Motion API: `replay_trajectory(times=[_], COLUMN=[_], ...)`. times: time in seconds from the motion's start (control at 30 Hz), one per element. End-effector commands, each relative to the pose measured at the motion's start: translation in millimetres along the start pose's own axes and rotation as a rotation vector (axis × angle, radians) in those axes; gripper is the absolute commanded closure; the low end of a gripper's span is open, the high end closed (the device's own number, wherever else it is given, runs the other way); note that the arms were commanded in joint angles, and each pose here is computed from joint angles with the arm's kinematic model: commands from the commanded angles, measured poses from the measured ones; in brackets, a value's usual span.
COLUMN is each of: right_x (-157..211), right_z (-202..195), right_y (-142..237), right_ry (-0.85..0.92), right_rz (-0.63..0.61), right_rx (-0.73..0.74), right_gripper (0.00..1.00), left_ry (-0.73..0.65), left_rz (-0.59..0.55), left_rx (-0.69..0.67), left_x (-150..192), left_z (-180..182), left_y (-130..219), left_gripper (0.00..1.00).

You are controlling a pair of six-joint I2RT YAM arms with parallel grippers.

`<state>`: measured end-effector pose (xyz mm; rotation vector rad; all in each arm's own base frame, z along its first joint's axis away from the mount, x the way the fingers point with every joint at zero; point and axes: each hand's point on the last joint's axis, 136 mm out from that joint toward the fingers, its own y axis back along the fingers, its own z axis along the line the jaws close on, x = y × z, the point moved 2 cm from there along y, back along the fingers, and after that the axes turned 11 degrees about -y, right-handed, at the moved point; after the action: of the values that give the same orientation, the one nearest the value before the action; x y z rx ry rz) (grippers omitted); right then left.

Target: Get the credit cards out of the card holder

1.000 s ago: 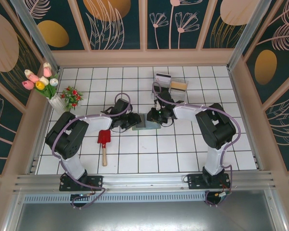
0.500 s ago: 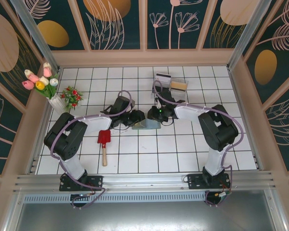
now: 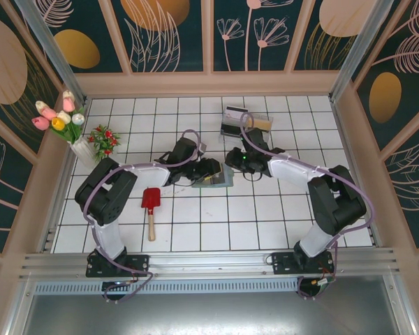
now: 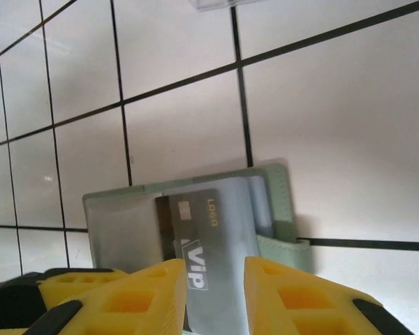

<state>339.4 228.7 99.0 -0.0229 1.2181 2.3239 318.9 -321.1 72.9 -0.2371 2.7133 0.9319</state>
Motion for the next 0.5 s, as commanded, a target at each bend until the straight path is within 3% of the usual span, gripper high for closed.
replay_trajectory(times=[0.0,0.13,0.3,0.47], right_x=[-7.1,-4.3,11.1,19.2], right_z=[2.5,5.2,16.3,16.7], right_y=[6.5,5.5,-8.9,-23.3], right_ry=[-0.019,-0.005,0.033,0.027], right_rz=[-0.038,-0.021,0.086,0.138], right_rx=[-0.023,-0.042,-0.096,-0.089], right_gripper=[0.7,0.7,0.72,0.76], left_ry=[-0.002,-0.018,-0.034,0.015], left_rz=[0.014,-0.032,-0.116,-0.088], left_rx=[0.021,-0.019,-0.129,-0.19], left_x=[-0.1,-7.8,-19.2,-12.3], left_z=[-2.0,-4.6,-1.3,20.3], left_y=[-6.8,3.5,25.1,28.8], left_gripper=[0.57,0.57,0.61,0.64])
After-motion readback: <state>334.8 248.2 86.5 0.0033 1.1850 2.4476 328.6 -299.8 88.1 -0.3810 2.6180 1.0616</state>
